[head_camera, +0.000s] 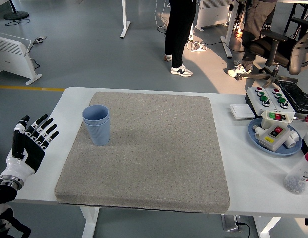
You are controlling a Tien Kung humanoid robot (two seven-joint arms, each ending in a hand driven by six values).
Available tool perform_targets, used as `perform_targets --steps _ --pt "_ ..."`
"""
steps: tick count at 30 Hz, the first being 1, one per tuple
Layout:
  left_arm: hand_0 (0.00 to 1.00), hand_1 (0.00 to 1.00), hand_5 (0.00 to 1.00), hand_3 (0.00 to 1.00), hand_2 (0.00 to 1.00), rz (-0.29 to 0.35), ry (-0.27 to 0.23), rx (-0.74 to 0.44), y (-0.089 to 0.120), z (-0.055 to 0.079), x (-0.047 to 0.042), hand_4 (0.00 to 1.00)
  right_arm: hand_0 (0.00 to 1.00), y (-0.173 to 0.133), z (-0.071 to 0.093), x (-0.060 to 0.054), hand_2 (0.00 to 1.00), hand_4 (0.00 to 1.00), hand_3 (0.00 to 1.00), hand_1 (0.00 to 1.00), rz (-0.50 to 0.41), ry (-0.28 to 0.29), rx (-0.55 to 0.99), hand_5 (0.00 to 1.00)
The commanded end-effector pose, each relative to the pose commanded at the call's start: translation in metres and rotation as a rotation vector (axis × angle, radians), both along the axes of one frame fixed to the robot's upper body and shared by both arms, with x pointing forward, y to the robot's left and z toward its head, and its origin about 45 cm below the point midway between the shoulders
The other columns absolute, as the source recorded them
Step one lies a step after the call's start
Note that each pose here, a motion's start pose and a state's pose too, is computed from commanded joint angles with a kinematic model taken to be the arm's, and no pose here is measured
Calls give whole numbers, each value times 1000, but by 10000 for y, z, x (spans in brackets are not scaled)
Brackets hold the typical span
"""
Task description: Push cup pick cup insert cup
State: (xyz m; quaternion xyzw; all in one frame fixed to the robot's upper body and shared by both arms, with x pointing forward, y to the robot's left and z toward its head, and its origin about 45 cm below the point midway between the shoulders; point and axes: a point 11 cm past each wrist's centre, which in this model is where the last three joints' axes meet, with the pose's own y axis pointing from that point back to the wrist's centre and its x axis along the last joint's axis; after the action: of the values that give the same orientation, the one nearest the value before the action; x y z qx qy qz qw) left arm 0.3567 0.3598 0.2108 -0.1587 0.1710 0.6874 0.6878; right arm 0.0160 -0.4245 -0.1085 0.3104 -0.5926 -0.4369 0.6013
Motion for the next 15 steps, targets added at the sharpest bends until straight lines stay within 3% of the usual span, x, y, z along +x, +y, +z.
perform_targets --steps 15 --pt "881 887 998 817 880 -2 4 2 3 -15 -2 637 529 -5 3 24 554 124 553 503 1 -5 0 829"
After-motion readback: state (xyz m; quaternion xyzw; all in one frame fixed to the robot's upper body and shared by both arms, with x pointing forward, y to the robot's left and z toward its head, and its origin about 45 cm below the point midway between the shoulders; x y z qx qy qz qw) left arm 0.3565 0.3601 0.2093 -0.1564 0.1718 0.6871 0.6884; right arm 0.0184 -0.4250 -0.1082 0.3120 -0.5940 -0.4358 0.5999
